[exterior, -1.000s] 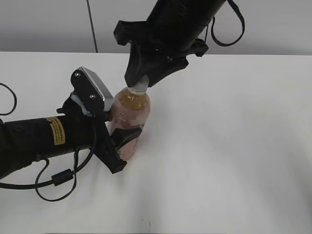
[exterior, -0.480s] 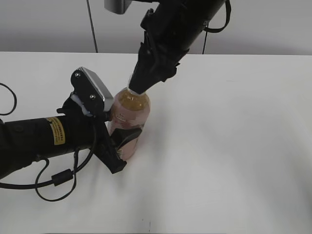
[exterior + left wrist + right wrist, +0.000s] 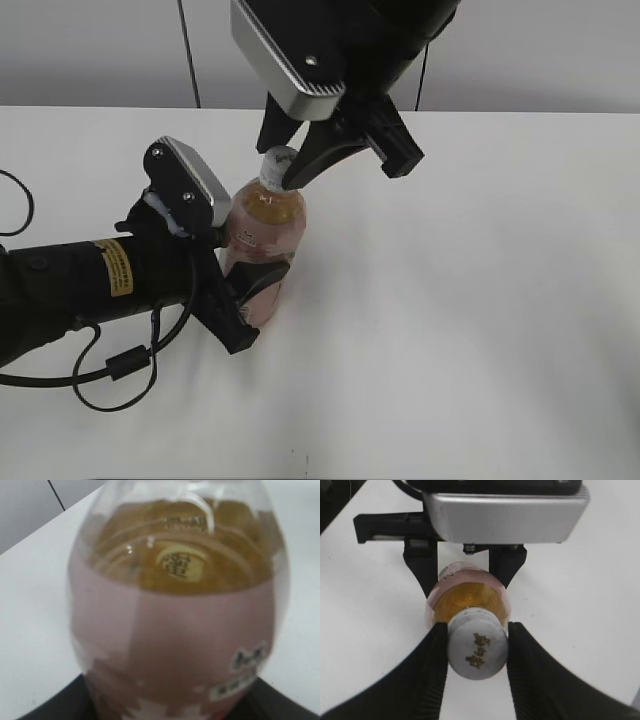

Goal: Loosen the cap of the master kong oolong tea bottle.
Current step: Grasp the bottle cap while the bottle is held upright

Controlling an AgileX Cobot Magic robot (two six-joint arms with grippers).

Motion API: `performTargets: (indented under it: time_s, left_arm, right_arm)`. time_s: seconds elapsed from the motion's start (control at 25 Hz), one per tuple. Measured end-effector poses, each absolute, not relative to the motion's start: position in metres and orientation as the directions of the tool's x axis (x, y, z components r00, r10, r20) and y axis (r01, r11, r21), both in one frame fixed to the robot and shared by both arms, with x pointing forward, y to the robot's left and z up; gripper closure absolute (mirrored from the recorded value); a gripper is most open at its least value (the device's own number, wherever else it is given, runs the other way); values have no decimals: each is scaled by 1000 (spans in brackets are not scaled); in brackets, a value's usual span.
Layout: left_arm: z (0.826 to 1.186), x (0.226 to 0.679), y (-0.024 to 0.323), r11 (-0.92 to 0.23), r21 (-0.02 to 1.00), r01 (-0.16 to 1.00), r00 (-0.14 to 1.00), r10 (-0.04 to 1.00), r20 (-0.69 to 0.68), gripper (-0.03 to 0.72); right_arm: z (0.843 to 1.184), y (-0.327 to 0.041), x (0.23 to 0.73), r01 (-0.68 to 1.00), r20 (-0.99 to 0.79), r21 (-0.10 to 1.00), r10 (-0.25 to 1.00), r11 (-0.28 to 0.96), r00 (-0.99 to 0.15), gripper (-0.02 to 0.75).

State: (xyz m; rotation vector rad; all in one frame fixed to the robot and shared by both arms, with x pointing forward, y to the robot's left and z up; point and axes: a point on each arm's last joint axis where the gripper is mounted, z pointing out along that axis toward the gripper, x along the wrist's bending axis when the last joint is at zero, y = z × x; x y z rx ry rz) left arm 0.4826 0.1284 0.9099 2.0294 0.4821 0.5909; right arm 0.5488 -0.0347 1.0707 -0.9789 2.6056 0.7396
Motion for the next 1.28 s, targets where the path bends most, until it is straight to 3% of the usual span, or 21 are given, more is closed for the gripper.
performTargets:
  time_s: [0.28, 0.44, 1.28]
  left_arm:
    - [910, 483, 129, -483, 870, 104, 803, 556, 213, 326]
    - [910, 483, 129, -480, 871, 108, 801, 561, 210, 326]
    - [915, 485, 126, -448, 891, 74, 802, 557, 213, 326]
  right_arm:
    - [1071, -34, 549, -960, -549, 94, -791, 262, -270, 461]
    - [1072, -33, 550, -990, -562, 6, -818, 139, -119, 461]
    - [1087, -39, 543, -993, -567, -49, -821, 107, -61, 463]
